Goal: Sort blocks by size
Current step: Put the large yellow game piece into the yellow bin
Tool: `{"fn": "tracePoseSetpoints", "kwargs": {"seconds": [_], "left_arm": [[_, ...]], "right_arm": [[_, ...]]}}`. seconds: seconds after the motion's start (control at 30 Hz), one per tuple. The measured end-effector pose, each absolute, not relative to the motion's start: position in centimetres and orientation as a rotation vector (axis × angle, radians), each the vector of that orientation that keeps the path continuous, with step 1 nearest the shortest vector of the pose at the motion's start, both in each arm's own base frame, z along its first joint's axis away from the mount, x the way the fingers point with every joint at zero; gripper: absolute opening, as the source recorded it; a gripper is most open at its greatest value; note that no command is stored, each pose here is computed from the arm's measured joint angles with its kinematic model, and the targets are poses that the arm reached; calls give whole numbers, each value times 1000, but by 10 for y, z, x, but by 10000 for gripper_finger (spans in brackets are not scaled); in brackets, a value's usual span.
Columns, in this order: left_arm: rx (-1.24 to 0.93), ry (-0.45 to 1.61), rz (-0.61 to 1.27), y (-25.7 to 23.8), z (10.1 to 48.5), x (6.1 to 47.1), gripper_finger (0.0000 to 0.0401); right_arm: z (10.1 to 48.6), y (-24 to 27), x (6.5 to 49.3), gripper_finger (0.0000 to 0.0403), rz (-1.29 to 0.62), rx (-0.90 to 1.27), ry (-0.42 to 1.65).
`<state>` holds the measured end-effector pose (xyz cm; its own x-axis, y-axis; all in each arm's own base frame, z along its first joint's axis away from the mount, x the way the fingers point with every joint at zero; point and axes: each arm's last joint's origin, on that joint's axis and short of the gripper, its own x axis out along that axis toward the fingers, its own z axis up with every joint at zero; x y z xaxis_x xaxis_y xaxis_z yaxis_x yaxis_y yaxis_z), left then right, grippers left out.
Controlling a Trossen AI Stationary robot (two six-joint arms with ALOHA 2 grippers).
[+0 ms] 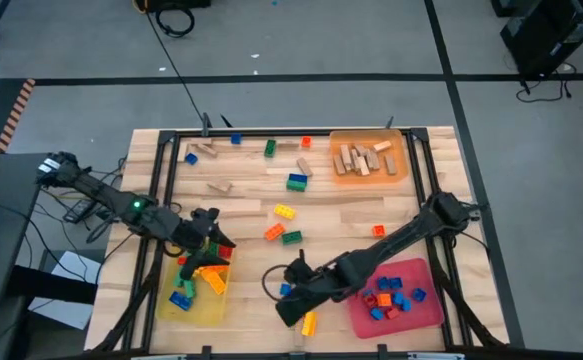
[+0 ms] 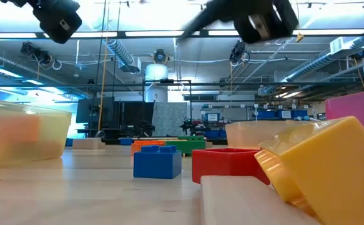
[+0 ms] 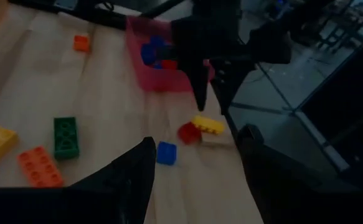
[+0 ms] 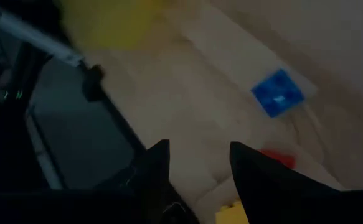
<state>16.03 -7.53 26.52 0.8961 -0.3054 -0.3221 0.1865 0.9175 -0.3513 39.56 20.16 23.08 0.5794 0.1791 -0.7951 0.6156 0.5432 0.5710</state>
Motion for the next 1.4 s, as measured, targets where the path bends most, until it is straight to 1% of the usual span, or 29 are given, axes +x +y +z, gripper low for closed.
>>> {"fn": "tracePoseSetpoints", "kwargs": {"seconds": [0.13,0.33,0.47,0.6,0.73,0.87,1.0,1.17,1.4], "left_arm": [[-305,433,-266,-76,261,159,241],[-299,469,-295,-77,258,157,241],[-291,482,-295,-77,257,157,241],[-278,484,-297,-76,256,157,241],[-270,480,-299,-76,257,157,241],[-268,481,-298,-76,256,157,241],[-250,471,-299,-76,257,157,241],[-252,455,-300,-77,258,158,241],[-256,448,-300,-77,259,158,241]], "right_arm": [[219,201,399,181,-415,1082,999],[229,210,382,180,-647,1172,1030],[241,222,367,170,-799,1247,1027],[245,242,353,155,-866,1338,978],[239,259,345,139,-904,1392,938],[227,267,340,125,-924,1334,891],[221,267,341,122,-934,1293,853],[213,268,347,138,-913,1285,854],[207,269,349,185,-884,1239,867]]}}
